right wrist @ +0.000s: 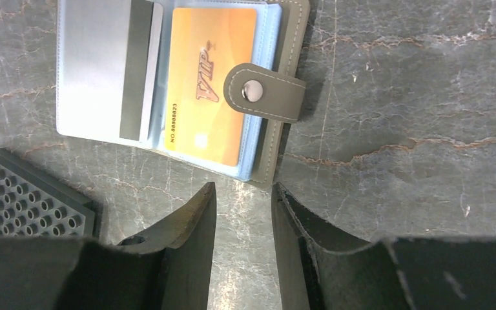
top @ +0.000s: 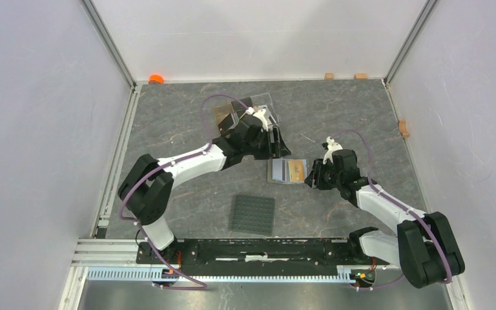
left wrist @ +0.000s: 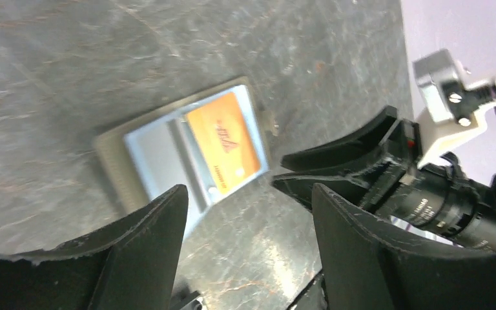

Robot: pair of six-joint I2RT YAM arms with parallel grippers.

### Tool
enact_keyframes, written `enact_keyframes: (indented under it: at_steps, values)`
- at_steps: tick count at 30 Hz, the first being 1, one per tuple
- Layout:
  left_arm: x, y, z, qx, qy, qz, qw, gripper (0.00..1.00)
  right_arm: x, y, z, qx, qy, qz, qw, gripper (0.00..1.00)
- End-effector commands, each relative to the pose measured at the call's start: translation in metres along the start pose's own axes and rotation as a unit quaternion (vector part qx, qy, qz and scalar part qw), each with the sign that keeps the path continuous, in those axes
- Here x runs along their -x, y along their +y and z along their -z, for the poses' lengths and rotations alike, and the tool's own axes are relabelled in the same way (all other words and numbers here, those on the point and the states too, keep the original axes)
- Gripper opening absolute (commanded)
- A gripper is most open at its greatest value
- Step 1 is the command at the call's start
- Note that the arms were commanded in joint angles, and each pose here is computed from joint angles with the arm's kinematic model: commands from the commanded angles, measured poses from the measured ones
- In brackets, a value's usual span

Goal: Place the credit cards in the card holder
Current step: Turn over the card holder at the center of the board.

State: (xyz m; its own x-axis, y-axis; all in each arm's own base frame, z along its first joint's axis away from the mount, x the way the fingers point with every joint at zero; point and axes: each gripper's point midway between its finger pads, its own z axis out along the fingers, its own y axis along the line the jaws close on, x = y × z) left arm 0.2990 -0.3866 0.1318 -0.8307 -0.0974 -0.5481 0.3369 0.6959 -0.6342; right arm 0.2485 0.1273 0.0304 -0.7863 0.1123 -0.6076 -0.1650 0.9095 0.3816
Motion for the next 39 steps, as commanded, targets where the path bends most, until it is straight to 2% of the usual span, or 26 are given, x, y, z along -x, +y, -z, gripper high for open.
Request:
enact_keyframes:
  at_steps: [1,4,12,20,29,39]
  values:
    - [-0.018,0.064,0.011,0.090,0.033,-0.003,0.995,0.78,0.020,0.014,-0.001,0.025,-0.018,0.012,0.999,0.41]
    - [-0.027,0.076,0.008,0.090,0.050,0.010,0.995,0.79,0.023,0.014,-0.005,0.028,-0.020,0.013,0.999,0.41]
    - [-0.035,0.078,-0.004,0.063,0.061,0.033,0.996,0.78,0.031,0.016,-0.017,0.032,-0.024,0.011,0.999,0.38]
    - [-0.045,0.100,-0.012,0.096,0.075,0.034,0.992,0.67,0.042,0.020,-0.016,0.034,-0.032,0.012,0.999,0.37]
    - [-0.052,0.113,-0.014,0.120,0.087,0.025,0.989,0.64,0.053,0.030,-0.012,0.051,-0.040,0.013,0.998,0.37]
    - [-0.057,0.122,-0.019,0.133,0.095,0.024,0.986,0.55,0.060,0.036,-0.009,0.061,-0.045,0.020,0.997,0.36]
